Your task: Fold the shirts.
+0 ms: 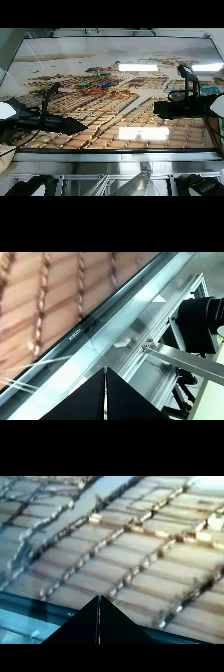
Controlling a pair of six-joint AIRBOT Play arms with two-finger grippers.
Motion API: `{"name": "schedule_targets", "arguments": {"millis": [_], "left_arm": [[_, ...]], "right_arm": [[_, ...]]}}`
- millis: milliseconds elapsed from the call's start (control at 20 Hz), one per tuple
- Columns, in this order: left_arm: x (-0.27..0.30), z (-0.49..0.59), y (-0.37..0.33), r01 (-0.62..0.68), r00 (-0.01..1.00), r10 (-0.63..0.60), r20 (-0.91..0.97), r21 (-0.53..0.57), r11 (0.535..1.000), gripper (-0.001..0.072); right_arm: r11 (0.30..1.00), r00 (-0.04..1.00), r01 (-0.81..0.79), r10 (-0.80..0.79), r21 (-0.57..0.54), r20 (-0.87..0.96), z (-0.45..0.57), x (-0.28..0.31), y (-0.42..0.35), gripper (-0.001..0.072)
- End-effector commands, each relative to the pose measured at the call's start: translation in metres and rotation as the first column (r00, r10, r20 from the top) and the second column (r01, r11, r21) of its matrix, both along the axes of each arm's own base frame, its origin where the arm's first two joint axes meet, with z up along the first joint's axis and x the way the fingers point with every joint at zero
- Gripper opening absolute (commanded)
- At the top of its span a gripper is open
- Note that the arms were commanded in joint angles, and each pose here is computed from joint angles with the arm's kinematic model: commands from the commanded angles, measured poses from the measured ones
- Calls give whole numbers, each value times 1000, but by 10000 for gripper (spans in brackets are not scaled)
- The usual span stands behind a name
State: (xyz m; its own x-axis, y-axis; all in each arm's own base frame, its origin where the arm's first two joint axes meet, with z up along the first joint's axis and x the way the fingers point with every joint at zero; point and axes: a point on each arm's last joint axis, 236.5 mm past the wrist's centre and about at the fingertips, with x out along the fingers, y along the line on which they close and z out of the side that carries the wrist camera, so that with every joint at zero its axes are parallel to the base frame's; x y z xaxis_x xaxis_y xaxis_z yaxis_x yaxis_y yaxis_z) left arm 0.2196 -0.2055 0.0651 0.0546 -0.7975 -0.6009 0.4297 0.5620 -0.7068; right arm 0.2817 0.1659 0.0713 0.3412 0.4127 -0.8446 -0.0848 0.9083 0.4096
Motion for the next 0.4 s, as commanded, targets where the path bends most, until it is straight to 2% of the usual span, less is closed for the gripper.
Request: {"name": "schedule_targets", "arguments": {"millis": [0,350], "left_arm": [[4,-1,1,-16,1000,16,15,6,1000,14],[6,-1,1,-23,1000,23,21,7,1000,13]], "right_arm": [[1000,1000,0,0,5,-1,0,-1,2,21],[1000,1000,0,0,5,-1,0,-1,2,20]]}}
